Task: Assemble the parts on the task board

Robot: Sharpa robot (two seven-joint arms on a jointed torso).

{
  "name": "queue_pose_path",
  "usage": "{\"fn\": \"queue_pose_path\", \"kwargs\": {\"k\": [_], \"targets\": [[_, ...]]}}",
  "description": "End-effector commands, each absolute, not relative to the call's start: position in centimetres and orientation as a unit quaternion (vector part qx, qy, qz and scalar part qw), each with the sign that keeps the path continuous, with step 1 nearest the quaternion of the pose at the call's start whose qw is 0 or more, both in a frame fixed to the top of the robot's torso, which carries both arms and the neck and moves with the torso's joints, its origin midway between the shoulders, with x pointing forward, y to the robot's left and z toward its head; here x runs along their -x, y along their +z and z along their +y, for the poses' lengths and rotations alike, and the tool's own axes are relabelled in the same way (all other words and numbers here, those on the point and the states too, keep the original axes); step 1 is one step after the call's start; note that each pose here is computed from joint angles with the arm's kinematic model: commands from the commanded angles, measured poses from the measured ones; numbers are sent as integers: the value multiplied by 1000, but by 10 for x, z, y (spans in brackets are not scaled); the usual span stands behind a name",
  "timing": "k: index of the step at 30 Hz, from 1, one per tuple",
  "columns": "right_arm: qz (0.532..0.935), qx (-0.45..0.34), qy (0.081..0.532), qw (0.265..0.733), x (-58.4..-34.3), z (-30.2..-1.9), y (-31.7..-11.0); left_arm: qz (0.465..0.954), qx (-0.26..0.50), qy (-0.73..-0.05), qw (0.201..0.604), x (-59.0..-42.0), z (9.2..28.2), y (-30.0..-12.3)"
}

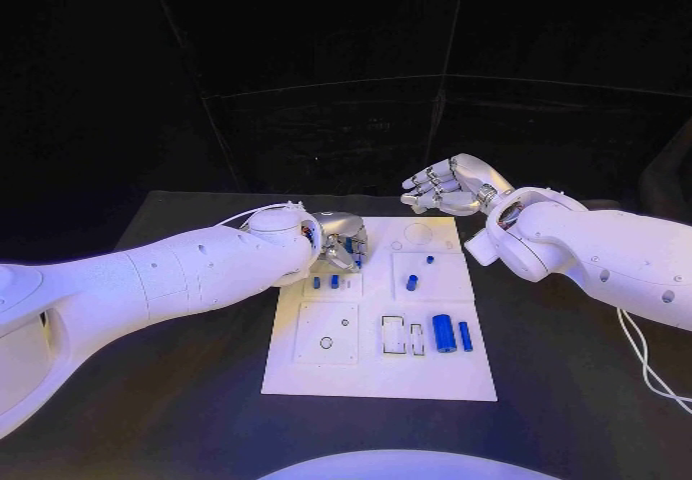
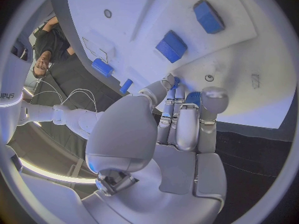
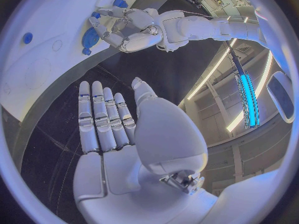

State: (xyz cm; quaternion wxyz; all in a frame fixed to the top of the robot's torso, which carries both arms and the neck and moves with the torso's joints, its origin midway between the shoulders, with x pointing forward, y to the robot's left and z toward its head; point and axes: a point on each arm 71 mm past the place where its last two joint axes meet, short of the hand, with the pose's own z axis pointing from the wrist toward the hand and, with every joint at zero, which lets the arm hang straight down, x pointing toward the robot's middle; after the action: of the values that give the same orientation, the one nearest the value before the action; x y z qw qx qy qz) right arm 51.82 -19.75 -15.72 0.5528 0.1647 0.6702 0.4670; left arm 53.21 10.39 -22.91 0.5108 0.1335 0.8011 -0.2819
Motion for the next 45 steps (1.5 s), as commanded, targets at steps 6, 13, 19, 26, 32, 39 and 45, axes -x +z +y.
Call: {"fn": "queue_pose_path", "kwargs": {"k": [6, 13, 19, 26, 32, 39, 45], "targets": [[669, -160, 471, 552, -518, -195, -156, 810, -133, -275, 500, -533, 104, -234], [669, -159, 472, 551, -518, -195, -156, 800, -133, -286, 510, -533, 103, -232], [669, -159, 472, 552, -518, -195, -156, 788, -130, -306, 519, -529, 104, -228], [669, -159, 472, 552, -518, -196, -156, 772, -118, -331, 530, -525, 107, -221], [669, -159, 472, 552, -518, -196, -156, 758, -105, -345, 543, -524, 112, -213], [668, -159, 472, 552, -518, -196, -156, 745, -96, -356, 557, -524, 118, -204], [669, -160, 471, 553, -518, -197, -156, 747, -89, -354, 556, -522, 132, -198]]}}
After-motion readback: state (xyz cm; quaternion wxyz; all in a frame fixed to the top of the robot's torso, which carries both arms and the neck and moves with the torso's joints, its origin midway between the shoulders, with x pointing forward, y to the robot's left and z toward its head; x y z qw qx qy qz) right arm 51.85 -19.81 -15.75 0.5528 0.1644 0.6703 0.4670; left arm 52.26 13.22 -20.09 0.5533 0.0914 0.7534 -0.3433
